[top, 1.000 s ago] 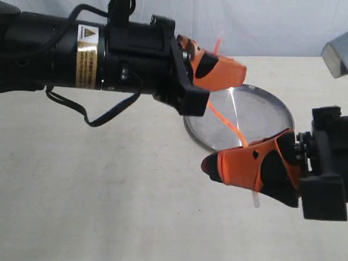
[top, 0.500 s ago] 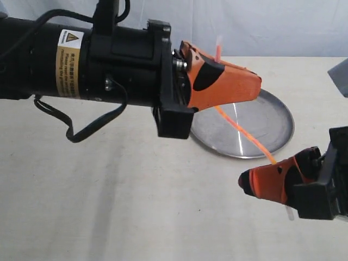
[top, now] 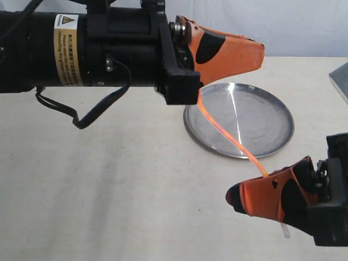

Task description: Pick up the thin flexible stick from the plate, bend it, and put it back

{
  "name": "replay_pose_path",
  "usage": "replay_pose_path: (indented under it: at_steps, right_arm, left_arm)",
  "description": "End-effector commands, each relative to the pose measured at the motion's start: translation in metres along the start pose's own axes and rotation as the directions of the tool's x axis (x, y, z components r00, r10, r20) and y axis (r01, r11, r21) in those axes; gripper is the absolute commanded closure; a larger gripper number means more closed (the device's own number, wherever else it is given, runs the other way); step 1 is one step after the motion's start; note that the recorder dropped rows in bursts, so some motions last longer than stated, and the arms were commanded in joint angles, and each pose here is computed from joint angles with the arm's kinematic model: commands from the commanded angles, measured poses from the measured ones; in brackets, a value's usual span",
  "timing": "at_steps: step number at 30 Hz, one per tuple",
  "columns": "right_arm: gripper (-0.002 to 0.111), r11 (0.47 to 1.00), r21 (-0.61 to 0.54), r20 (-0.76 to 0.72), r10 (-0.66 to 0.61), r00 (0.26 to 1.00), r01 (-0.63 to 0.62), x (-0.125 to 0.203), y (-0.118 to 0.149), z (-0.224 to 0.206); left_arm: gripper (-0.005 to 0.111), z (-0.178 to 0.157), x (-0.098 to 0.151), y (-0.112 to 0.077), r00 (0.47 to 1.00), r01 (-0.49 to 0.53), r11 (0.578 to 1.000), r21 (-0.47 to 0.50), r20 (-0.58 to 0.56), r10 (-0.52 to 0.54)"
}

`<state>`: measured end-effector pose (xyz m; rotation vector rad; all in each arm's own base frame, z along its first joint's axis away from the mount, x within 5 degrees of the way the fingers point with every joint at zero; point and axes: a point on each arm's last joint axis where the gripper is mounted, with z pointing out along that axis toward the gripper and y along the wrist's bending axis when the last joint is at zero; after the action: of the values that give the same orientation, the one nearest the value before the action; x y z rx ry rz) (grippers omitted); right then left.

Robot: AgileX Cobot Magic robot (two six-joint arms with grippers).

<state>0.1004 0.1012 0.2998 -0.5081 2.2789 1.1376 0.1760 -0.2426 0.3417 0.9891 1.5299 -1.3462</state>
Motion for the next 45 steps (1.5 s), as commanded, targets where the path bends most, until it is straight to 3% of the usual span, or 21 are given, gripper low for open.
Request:
replay_pose_path:
  at_steps: [1,5,9,12,16,20,23,26,28,32,36,41,45]
  right_arm:
    - [0.109,1.000,-0.017,0.027,-0.013,1.000,0.013,0.000,0.004,-0.004]
    - [0.109,0.998,0.001,0.164,-0.059,0.985,0.060,-0.003,0.011,-0.016]
    - [0.109,0.993,0.083,0.288,-0.101,0.952,0.080,-0.006,0.012,-0.029]
    - [0.109,0.986,0.160,0.274,-0.094,0.957,0.051,-0.004,0.005,-0.030]
    - [0.109,0.964,0.266,0.131,-0.025,0.991,-0.011,0.003,-0.011,-0.023]
    - [0.109,0.978,0.203,0.041,0.034,0.999,-0.042,0.005,-0.012,-0.012]
    - [0.109,0.998,0.056,0.042,0.003,0.999,-0.006,0.002,0.000,-0.008]
    - [0.109,0.991,-0.107,0.157,-0.059,0.986,0.076,-0.006,0.018,-0.011]
    - [0.109,0.988,-0.133,0.230,-0.049,0.972,0.081,-0.010,0.023,-0.016]
    - [0.109,0.994,-0.024,0.352,-0.092,0.932,0.107,-0.013,0.021,-0.028]
    - [0.109,0.996,0.066,0.378,-0.086,0.922,0.066,-0.013,0.014,-0.032]
    - [0.109,0.983,0.186,0.230,-0.044,0.972,0.001,-0.002,0.000,-0.027]
    - [0.109,0.978,0.203,0.061,0.022,0.998,-0.034,0.008,-0.007,-0.018]
  left_arm:
    - [0.106,-0.001,0.003,0.000,0.997,-0.061,0.998,-0.021,-0.043,0.060]
    - [0.106,-0.002,0.013,0.001,0.978,-0.146,0.989,-0.010,-0.154,0.143]
    - [0.106,-0.003,0.016,-0.002,0.980,-0.068,0.998,0.008,-0.187,0.068]
    - [0.106,-0.003,0.013,-0.012,0.988,-0.009,0.995,0.104,-0.152,0.025]
    - [0.106,-0.003,-0.002,-0.022,0.995,0.104,0.971,0.214,-0.011,-0.104]
    - [0.106,-0.004,-0.016,-0.022,0.990,0.048,0.974,0.219,0.122,-0.076]
    - [0.106,-0.003,-0.017,-0.017,0.989,-0.008,0.988,0.156,0.149,-0.015]
    - [0.106,-0.001,-0.005,-0.009,0.996,-0.090,0.994,0.063,0.023,0.088]
    - [0.107,-0.001,0.004,-0.005,0.991,-0.096,0.995,0.028,-0.088,0.098]
    - [0.107,-0.005,0.021,-0.004,0.955,-0.109,0.993,0.043,-0.272,0.116]
    - [0.107,-0.005,0.024,-0.008,0.951,-0.060,0.995,0.084,-0.298,0.082]
    - [0.107,-0.003,0.007,-0.018,0.988,0.103,0.982,0.159,-0.130,-0.083]
    - [0.107,-0.004,-0.013,-0.024,0.990,0.096,0.966,0.240,0.074,-0.117]
